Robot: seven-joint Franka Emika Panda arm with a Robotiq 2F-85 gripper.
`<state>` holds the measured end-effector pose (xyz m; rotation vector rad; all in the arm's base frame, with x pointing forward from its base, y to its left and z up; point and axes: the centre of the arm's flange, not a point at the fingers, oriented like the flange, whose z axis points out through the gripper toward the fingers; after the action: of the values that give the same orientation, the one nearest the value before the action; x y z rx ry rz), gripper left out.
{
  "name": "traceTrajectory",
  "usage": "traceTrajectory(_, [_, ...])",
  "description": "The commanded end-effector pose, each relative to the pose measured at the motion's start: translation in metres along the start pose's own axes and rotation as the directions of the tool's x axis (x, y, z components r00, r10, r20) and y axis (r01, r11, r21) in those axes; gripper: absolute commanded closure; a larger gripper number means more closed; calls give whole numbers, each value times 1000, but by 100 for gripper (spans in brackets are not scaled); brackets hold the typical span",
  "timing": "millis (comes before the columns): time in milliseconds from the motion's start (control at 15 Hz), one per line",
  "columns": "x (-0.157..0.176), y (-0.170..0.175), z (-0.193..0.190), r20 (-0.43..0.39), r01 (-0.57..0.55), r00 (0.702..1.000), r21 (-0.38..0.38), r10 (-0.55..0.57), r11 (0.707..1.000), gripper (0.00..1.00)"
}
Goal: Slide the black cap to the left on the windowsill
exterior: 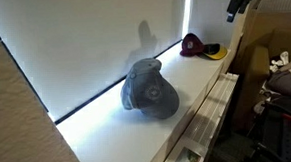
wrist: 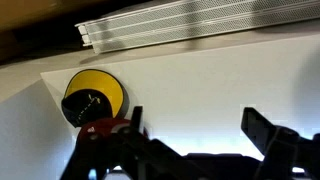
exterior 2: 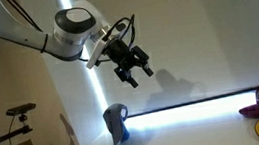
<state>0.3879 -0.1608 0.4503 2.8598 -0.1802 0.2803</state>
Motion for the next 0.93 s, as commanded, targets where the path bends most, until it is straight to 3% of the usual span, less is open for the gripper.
traceTrajectory(0, [0,0,0,0,0,1000,0,0,1000,0])
traceTrajectory(200, [0,0,0,0,0,1000,0,0,1000,0])
traceTrajectory(267, [-40,20,19,6,15,1000,-11,-15,1000,0])
traceTrajectory(333, [-24,32,26,24,-61,998,7,61,998,0])
traceTrajectory(467, [1,91,46,51,-217,975,53,214,975,0])
traceTrajectory(667, [-8,165,68,83,-405,914,91,398,910,0])
traceTrajectory(867, [-35,240,96,130,-573,819,162,558,803,0])
